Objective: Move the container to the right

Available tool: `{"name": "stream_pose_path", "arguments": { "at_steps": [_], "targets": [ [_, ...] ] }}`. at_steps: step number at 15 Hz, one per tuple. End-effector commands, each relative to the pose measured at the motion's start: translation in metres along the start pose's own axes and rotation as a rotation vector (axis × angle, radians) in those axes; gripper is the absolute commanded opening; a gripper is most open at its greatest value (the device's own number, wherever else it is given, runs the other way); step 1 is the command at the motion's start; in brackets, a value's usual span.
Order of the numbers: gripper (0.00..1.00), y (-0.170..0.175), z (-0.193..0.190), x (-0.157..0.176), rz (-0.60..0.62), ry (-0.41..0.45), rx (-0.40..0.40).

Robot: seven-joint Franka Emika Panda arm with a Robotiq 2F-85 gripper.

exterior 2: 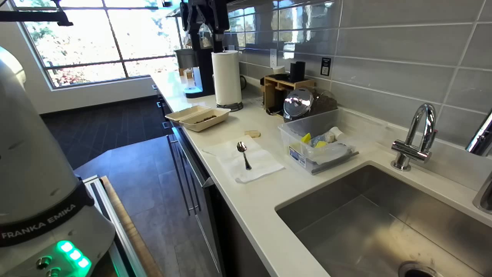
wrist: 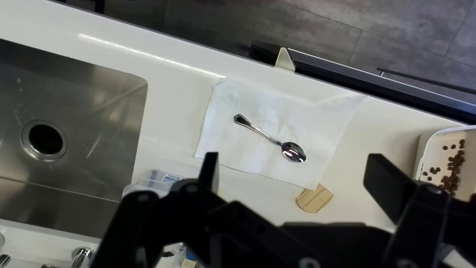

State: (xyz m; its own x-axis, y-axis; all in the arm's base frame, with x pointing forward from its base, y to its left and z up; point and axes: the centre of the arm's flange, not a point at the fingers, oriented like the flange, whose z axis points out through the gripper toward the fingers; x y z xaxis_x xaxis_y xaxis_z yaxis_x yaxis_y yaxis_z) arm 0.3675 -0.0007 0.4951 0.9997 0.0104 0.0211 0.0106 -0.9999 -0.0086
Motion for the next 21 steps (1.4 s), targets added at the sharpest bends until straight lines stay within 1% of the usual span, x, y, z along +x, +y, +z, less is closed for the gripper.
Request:
{"name": "stream_pose_path", "arguments": {
  "at_steps": [1, 3, 4, 7, 11, 14, 17, 18, 21],
  "targets": [
    [1.0, 0.0, 0.0, 0.0, 0.0, 0.0, 0.0],
    [1.0, 0.0, 0.001, 0.003, 0.01, 0.013, -0.007],
    [1.0, -0.005, 0.005, 0.008, 0.026, 0.026, -0.002],
    [1.0, -0.029, 0.023, 0.021, 0.012, 0.046, 0.016],
    [1.0, -0.079, 0.061, 0.033, -0.039, 0.041, 0.063],
    [1.0, -0.116, 0.096, 0.051, -0.066, 0.084, 0.079],
    [1.0, -0.154, 0.128, 0.066, -0.106, 0.085, 0.099],
    [1.0, -0.167, 0.141, 0.073, -0.127, 0.094, 0.097],
    [1.0, -0.205, 0.174, 0.086, -0.169, 0.077, 0.093]
  ]
}}
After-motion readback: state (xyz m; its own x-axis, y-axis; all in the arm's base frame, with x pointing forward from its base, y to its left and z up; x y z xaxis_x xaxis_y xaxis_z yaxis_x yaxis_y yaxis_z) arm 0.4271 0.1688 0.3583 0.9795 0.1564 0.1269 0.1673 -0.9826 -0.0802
